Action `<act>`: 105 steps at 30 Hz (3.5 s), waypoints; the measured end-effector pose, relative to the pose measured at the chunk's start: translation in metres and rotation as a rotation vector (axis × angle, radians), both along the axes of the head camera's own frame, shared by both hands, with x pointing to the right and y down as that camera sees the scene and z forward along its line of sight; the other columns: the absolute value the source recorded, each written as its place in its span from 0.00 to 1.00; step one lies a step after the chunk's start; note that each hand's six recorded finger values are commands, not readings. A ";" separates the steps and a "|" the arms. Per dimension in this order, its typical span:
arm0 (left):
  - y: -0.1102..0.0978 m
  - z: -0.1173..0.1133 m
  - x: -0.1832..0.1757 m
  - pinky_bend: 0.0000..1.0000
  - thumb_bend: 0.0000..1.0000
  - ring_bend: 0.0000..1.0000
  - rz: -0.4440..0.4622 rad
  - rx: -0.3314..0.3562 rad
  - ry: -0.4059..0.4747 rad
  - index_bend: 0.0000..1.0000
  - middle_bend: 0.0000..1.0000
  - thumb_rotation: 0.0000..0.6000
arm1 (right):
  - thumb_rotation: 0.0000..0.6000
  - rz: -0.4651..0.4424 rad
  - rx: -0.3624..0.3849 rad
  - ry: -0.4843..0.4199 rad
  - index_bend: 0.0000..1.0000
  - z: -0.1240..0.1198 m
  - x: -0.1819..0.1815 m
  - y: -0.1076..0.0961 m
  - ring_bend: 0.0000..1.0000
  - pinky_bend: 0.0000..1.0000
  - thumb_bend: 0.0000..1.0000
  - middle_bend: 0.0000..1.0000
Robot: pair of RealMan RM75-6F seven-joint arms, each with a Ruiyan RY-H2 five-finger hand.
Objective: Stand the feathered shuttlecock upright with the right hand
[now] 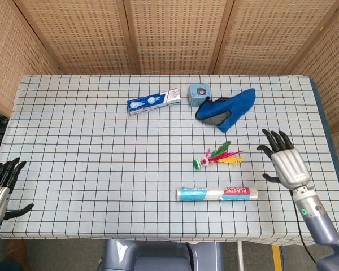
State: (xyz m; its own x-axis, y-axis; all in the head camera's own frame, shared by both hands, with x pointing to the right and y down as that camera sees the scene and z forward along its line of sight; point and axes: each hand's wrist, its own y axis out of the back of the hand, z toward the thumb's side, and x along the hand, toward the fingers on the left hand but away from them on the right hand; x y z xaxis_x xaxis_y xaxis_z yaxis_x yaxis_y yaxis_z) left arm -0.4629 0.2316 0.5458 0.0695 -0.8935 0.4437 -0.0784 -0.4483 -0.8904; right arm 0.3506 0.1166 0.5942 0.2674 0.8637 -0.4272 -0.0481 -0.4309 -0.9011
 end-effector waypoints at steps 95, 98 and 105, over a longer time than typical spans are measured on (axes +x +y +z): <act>0.001 0.002 0.008 0.00 0.00 0.00 0.017 -0.020 0.024 0.00 0.00 1.00 | 1.00 -0.294 0.111 0.186 0.09 0.038 -0.071 -0.010 0.00 0.00 0.28 0.01; 0.002 -0.001 0.010 0.00 0.00 0.00 0.029 -0.014 0.033 0.00 0.00 1.00 | 1.00 -0.283 0.150 0.141 0.00 0.024 -0.073 -0.009 0.00 0.00 0.03 0.00; 0.005 -0.007 0.009 0.00 0.00 0.00 0.027 -0.002 0.052 0.00 0.00 1.00 | 1.00 -0.241 0.210 0.063 0.00 -0.018 -0.061 -0.011 0.00 0.00 0.00 0.00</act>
State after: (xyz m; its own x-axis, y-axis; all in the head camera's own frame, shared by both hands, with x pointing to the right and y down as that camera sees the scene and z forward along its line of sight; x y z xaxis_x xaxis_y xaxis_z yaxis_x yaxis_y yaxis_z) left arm -0.4538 0.2362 0.5387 0.1168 -0.8901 0.4404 -0.1124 -0.4525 -0.8847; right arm 0.2897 0.1057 0.5763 0.4533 0.8500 -0.2684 -0.1845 -0.2051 -0.9612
